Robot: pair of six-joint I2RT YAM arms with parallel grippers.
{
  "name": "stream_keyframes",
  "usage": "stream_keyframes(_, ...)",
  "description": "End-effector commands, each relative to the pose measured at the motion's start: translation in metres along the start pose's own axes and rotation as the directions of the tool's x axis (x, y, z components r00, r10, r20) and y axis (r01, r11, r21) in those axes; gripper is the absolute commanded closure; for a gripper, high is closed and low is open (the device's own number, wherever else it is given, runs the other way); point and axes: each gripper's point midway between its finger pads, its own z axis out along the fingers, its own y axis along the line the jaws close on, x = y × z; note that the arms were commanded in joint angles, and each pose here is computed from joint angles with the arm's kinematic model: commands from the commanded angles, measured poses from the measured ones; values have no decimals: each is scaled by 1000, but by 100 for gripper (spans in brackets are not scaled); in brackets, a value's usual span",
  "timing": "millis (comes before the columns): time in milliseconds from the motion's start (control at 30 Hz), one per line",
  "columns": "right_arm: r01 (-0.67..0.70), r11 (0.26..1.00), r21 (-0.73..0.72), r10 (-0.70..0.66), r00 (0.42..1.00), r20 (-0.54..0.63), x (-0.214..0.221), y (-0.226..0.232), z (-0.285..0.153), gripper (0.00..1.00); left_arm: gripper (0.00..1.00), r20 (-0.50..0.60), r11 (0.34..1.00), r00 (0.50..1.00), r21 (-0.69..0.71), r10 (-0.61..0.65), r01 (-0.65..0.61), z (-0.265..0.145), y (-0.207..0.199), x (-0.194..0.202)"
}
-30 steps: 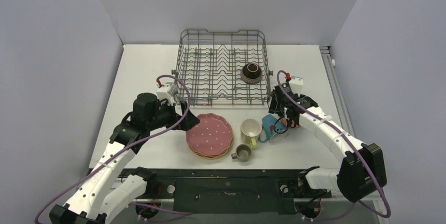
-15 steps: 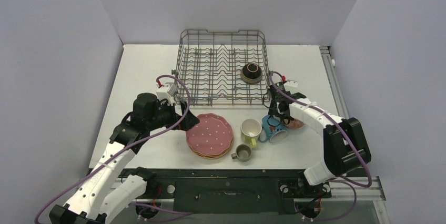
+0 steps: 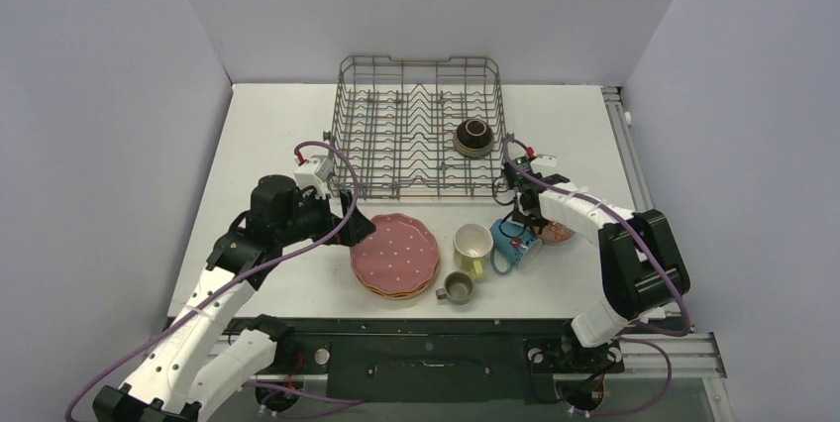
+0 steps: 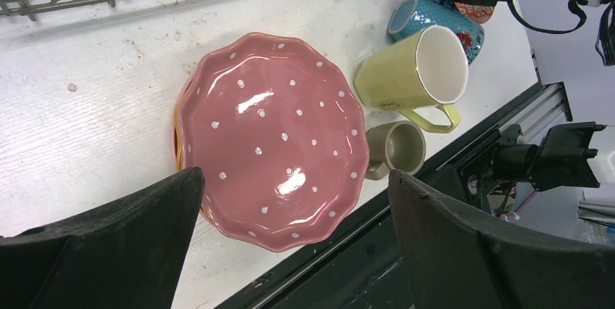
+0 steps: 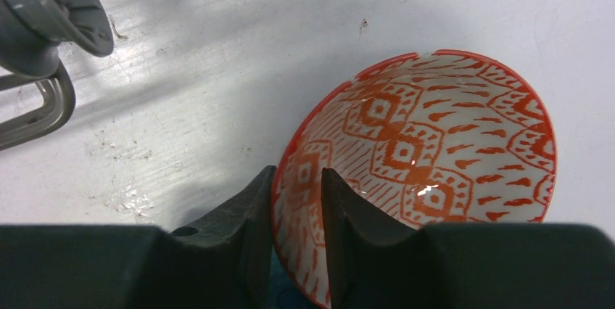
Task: Load the mixed dishes into the dish rack
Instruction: Pick up the bowl from the center of the board.
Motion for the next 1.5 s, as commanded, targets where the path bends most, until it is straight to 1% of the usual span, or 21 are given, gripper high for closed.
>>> stream_keyframes(0,-27,1000,14,26,998,58,-21,-2,-4,78,4,24,1000,1000,-5,12,-11,0,1,-6)
stream_keyframes(67,-27,1000,15,26,998,61,-22,-3,-6,85,4,24,1000,1000,-7,13,-12,0,2,-5)
stream_keyframes(100,-26,1000,16,25,998,63,-23,-4,-7,91,4,23,1000,1000,-6,12,-12,0,2,-5)
stream_keyframes(133,-26,999,21,24,998,66,-24,-5,-8,94,4,22,1000,1000,-6,12,-12,0,2,-5)
stream_keyframes(167,-25,999,23,24,997,70,-26,-6,-11,100,4,24,1000,1000,-6,13,-13,0,2,-5)
stream_keyframes(467,-20,999,41,14,989,148,-47,-21,-38,100,4,24,1000,1000,-3,14,-14,0,1,-6)
stream_keyframes(633,2,997,78,-21,968,251,-63,-28,-68,100,4,26,1000,1000,5,17,-17,1,0,-7)
stream_keyframes(667,32,997,73,-51,963,266,-62,-21,-77,100,4,23,1000,1000,7,17,-17,1,0,-6)
stream_keyframes(767,65,992,110,-98,938,332,-71,-21,-100,100,4,22,1000,1000,14,17,-18,2,-2,-7)
stream_keyframes(900,129,991,23,-128,919,374,-72,-1,-127,100,4,22,1000,1000,19,17,-17,2,-3,-7)
stream_keyframes(967,172,985,-7,-154,899,409,-73,6,-142,100,4,21,1000,1000,16,15,-16,2,-2,-7)
stream_keyframes(1133,349,934,-74,-270,826,495,-60,33,-182,100,4,22,1000,1000,19,14,-15,2,-4,-9)
stream_keyframes(1300,519,846,-123,-372,740,561,-37,58,-212,100,4,13,1000,1000,12,19,-20,-1,-6,-13)
stream_keyframes(1467,647,750,-135,-444,644,622,-15,71,-231,100,4,25,999,999,-13,41,-41,-12,-10,-25)
